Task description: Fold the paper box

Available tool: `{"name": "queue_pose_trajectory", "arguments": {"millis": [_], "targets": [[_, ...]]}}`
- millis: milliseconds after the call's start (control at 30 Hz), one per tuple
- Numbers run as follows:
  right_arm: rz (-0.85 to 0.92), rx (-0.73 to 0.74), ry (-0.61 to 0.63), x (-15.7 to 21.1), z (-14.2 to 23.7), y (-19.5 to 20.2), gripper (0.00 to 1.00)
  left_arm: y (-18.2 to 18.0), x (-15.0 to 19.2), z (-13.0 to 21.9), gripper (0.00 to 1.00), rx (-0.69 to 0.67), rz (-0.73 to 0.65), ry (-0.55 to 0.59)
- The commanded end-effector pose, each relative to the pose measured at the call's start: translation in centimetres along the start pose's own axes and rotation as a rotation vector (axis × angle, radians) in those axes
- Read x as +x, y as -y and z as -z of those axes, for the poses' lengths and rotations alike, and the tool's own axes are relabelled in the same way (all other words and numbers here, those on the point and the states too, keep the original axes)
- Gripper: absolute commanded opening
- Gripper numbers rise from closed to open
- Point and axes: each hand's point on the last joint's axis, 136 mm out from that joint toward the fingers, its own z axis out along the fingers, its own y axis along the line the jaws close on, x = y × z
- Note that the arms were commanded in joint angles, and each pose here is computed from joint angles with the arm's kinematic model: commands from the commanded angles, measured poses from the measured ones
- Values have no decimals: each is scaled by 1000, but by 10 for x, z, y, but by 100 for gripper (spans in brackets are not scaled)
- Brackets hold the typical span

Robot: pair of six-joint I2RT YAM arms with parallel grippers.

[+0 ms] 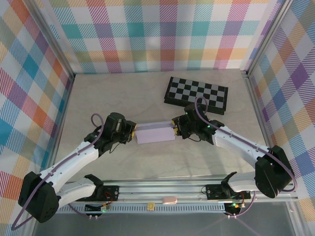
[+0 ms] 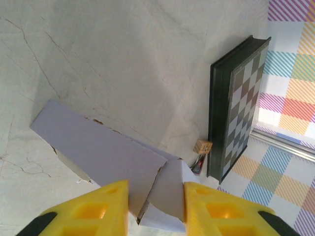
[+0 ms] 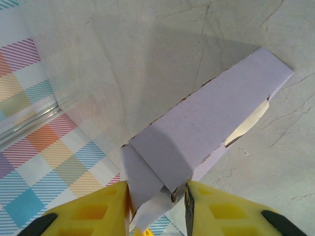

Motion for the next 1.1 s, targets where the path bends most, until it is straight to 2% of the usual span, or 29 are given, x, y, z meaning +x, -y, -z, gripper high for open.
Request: {"name": "queue_pose_trajectory", "arguments": {"millis": [0,100,267,467,567,800,1067], "targets": [[-5,163,31,-10,-8,42,32,-11,-6,-1,30,-31,-20,-7],[-4,164,31,-10,-8,42,31,-7,-8,-1,23,-35,-51,-21],[-7,172,29,-10,-10,43,32,-17,-1,-11,22,-68,-57,-76],[-9,185,31,-11,-11,45,31,-39,0,-10,21,-120,-64,-79],[-11,204,30,-12,-9,48,31,-52,1,-11,17,-136,-60,-91],[4,240,21,-13,-3,52,38,-78,5,-12,13,-185,-59,-114],[135,129,27,-10,20,11,47,-80,5,-11,12,-194,-64,-111]]}}
